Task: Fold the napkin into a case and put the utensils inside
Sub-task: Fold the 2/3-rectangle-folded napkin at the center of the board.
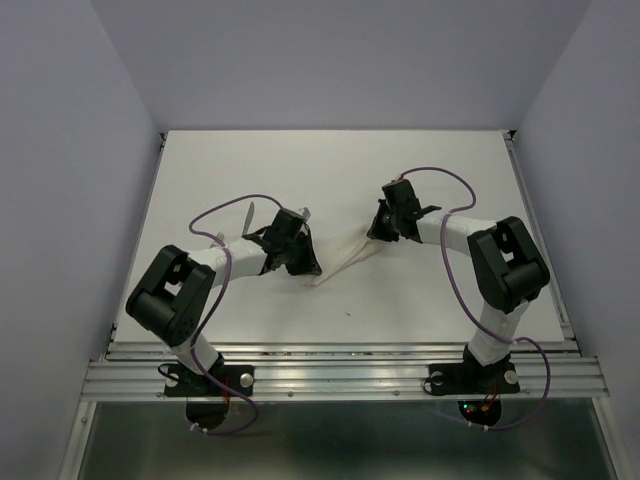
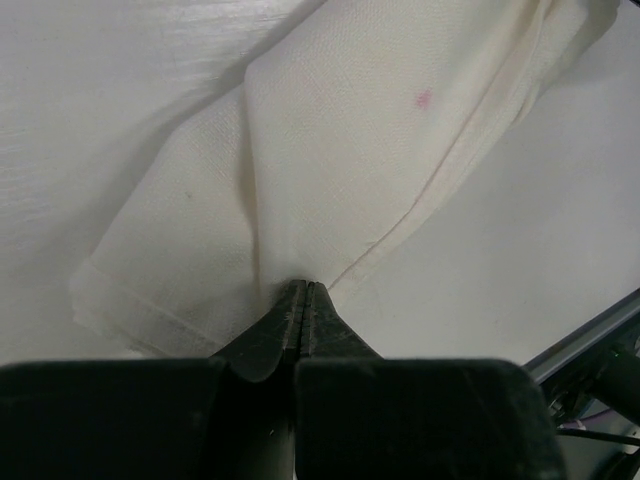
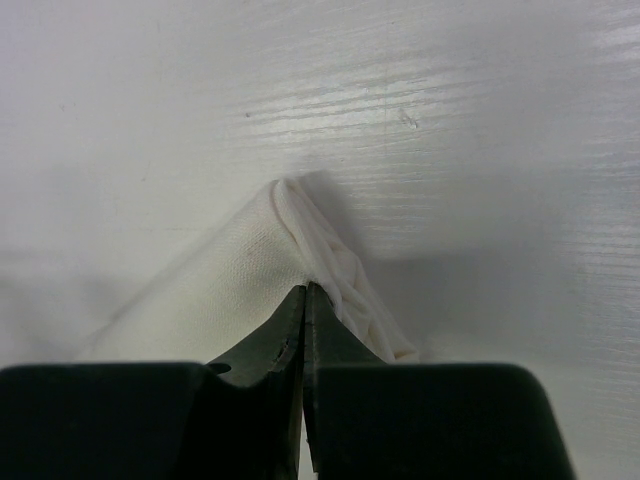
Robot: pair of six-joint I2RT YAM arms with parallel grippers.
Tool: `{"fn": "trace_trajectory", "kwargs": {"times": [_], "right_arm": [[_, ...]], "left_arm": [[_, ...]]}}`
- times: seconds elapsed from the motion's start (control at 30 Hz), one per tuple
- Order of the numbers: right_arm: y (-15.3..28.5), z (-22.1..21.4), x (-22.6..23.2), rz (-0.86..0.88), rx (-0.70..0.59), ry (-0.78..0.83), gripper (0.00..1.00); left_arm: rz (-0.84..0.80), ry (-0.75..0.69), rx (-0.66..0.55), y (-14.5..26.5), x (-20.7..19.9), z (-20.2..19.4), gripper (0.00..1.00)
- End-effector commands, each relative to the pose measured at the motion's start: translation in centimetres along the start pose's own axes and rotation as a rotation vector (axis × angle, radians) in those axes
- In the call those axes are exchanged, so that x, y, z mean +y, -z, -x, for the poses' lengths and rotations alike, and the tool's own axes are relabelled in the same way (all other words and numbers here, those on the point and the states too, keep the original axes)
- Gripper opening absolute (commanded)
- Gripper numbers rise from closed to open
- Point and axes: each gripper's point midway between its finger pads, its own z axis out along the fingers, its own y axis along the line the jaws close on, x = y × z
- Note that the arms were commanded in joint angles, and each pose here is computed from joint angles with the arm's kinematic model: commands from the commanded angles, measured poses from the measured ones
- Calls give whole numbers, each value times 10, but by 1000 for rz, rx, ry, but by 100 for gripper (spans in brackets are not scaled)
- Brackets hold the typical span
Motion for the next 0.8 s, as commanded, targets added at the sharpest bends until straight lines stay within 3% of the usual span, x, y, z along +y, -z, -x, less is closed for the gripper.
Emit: {"fn": "trace_trajectory", "kwargs": {"times": [0.0, 0.3, 0.53, 0.77], "right_arm": [[-5, -11, -14, -53, 26, 27, 3], [32, 18, 18, 69, -55, 91, 6], [55, 33, 37, 136, -96, 126, 10], [49, 20, 35, 146, -47, 131, 11]], "left_arm": [[59, -13, 11, -6, 15, -7, 0], [38, -55, -90, 27, -5, 19, 0], [59, -57, -63, 30, 0, 13, 0], [140, -40, -34, 26, 22, 6, 0]]}}
